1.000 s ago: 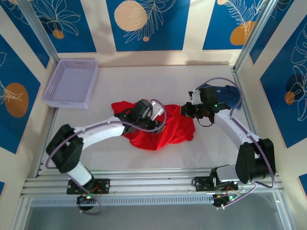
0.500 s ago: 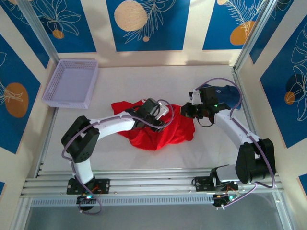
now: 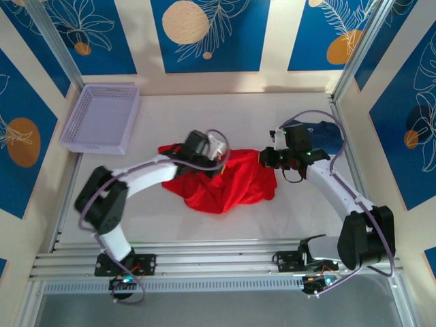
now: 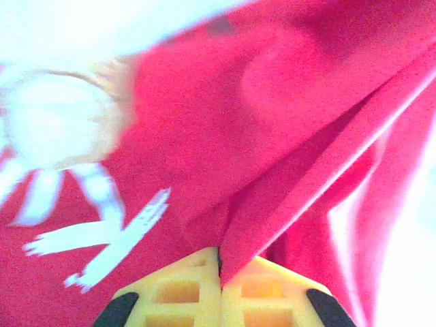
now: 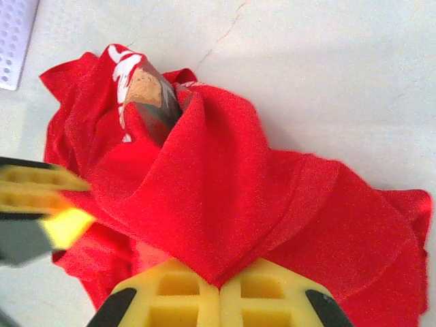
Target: Fold the inside-out t-shirt
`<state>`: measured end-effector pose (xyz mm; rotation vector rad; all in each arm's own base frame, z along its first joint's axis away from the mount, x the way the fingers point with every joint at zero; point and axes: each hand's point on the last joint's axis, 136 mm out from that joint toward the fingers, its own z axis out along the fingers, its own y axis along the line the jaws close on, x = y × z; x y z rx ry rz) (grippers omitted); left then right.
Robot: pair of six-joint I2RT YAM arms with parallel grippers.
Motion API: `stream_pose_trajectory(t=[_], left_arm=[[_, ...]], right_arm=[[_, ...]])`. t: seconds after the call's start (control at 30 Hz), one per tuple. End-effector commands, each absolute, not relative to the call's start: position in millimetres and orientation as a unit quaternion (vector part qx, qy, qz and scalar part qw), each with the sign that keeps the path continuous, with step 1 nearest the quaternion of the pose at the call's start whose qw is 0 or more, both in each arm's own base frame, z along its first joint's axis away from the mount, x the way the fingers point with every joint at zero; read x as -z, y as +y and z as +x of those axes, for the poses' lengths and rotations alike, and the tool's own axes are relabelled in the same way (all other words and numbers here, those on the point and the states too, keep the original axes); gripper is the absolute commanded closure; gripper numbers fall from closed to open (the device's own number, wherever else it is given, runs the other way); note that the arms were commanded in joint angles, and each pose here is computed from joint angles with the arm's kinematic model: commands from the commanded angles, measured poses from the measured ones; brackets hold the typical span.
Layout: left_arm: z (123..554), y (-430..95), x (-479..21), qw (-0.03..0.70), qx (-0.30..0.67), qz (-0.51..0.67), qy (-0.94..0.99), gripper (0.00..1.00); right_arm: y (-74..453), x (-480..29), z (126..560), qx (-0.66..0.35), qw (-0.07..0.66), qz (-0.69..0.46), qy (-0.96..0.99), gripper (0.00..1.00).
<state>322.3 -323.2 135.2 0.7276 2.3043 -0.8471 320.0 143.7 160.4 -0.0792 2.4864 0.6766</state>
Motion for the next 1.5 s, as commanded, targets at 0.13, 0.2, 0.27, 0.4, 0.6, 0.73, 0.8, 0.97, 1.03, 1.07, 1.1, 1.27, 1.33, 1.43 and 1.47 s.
stream_pose_trajectory(t=[0.13, 0.2, 0.27, 0.4, 0.6, 0.73, 0.8, 0.97, 1.03, 1.07, 1.1, 1.27, 1.33, 1.43, 1.47], left_arm=[[298, -315, -238, 0.318, 0.467, 0.239, 0.790, 1.00], [297, -309, -242, 0.319, 0.464, 0.236, 0.792, 1.00], [296, -306, -245, 0.318, 0.458, 0.233, 0.797, 1.00], [296, -302, -244, 0.305, 0.444, 0.225, 0.812, 1.00], [294, -301, -245, 0.297, 0.443, 0.220, 0.817, 1.00], [294, -303, -246, 0.296, 0.445, 0.221, 0.816, 1.00], [294, -303, -246, 0.296, 0.446, 0.221, 0.815, 1.00], [292, -302, -248, 0.297, 0.445, 0.225, 0.815, 1.00], [293, -299, -247, 0.302, 0.434, 0.221, 0.820, 1.00], [295, -297, -245, 0.305, 0.426, 0.218, 0.824, 1.00], [298, -293, -244, 0.311, 0.414, 0.212, 0.829, 1.00], [326, -264, -226, 0.354, 0.302, 0.177, 0.867, 1.00], [342, -247, -217, 0.376, 0.240, 0.159, 0.881, 1.00], [361, -235, -210, 0.393, 0.184, 0.146, 0.889, 1.00], [365, -234, -208, 0.395, 0.173, 0.145, 0.891, 1.00]], right_arm=[[144, -182, 318, -0.182, 0.362, -0.081, 0.910, 1.00], [140, -180, 321, -0.157, 0.364, -0.075, 0.915, 0.98], [127, -176, 324, -0.110, 0.355, -0.049, 0.927, 0.91], [128, -187, 319, -0.069, 0.359, -0.066, 0.928, 0.72], [208, -212, 268, -0.223, 0.387, -0.190, 0.874, 0.54], [253, -207, 254, -0.302, 0.370, -0.217, 0.851, 0.46], [265, -198, 261, -0.301, 0.364, -0.215, 0.855, 0.40], [269, -171, 291, -0.249, 0.358, -0.181, 0.881, 0.45], [266, -168, 293, -0.233, 0.351, -0.183, 0.888, 0.66], [263, -168, 290, -0.229, 0.350, -0.188, 0.889, 0.73], [259, -169, 287, -0.224, 0.351, -0.192, 0.889, 0.82], [257, -184, 253, -0.335, 0.318, -0.238, 0.854, 1.00], [259, -194, 242, -0.396, 0.296, -0.250, 0.832, 1.00], [260, -206, 237, -0.452, 0.281, -0.255, 0.807, 1.00], [260, -210, 237, -0.465, 0.280, -0.254, 0.800, 1.00]])
